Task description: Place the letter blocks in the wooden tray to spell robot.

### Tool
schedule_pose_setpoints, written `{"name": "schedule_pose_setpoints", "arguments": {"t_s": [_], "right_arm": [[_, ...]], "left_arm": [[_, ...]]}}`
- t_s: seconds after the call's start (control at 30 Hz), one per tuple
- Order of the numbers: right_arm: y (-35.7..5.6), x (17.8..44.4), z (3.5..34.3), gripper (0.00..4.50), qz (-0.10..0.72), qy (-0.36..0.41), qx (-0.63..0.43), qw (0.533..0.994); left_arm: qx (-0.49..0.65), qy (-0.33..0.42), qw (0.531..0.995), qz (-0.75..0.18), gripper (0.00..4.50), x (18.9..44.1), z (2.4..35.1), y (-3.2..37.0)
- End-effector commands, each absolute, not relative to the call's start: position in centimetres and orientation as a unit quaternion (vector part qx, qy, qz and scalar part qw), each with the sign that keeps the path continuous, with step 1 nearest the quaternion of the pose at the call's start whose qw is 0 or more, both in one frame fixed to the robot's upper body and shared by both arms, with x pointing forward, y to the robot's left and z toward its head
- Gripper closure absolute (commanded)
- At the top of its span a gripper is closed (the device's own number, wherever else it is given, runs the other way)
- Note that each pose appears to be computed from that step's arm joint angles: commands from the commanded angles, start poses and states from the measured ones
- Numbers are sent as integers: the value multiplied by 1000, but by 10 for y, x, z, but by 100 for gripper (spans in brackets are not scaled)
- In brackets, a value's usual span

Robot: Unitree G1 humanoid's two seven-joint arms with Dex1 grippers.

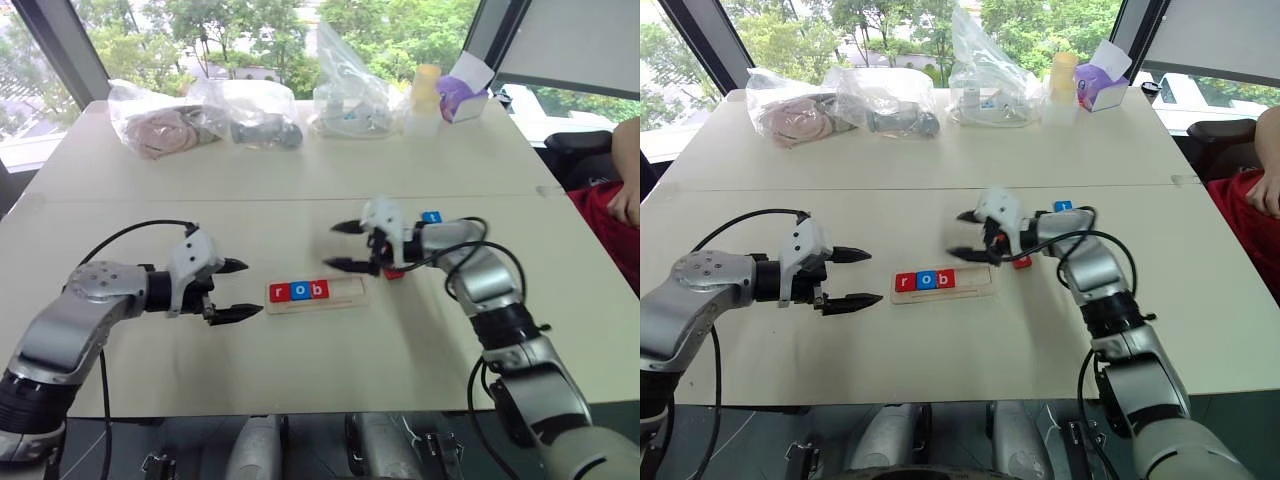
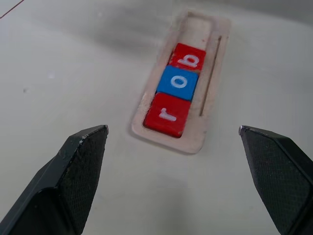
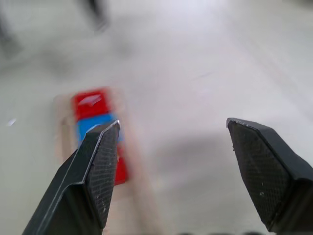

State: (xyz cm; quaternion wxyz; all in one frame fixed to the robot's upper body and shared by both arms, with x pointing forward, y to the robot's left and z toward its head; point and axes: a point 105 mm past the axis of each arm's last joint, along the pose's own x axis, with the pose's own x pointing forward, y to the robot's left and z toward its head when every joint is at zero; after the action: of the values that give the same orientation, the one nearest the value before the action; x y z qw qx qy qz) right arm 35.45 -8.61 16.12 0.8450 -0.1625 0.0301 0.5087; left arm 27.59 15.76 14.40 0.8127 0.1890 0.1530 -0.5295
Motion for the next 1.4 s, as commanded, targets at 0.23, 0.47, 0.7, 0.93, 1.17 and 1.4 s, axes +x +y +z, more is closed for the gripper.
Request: {"name": "schedule_pose_setpoints", "arguments": {"t_s": [0.23,0.47,0.7,0.93,1.17,1.4], "right_arm": [[-132,324,155,91,229,95,-78,966],[-141,326,121,91,140,146,-72,977],[-132,330,98,91,166,173,-57,969],[-129,329,89,114,177,189,-69,963],[-129,330,90,333,176,188,-68,964],[-185,328,115,333,22,156,-56,986]], "left_arm": [[209,104,773,-590,0,273,164,123],[193,101,781,-585,0,289,161,119],[191,99,785,-581,0,294,158,116],[192,101,796,-566,0,294,154,122],[192,103,798,-561,0,294,147,121],[192,83,772,-600,0,287,150,98]]}}
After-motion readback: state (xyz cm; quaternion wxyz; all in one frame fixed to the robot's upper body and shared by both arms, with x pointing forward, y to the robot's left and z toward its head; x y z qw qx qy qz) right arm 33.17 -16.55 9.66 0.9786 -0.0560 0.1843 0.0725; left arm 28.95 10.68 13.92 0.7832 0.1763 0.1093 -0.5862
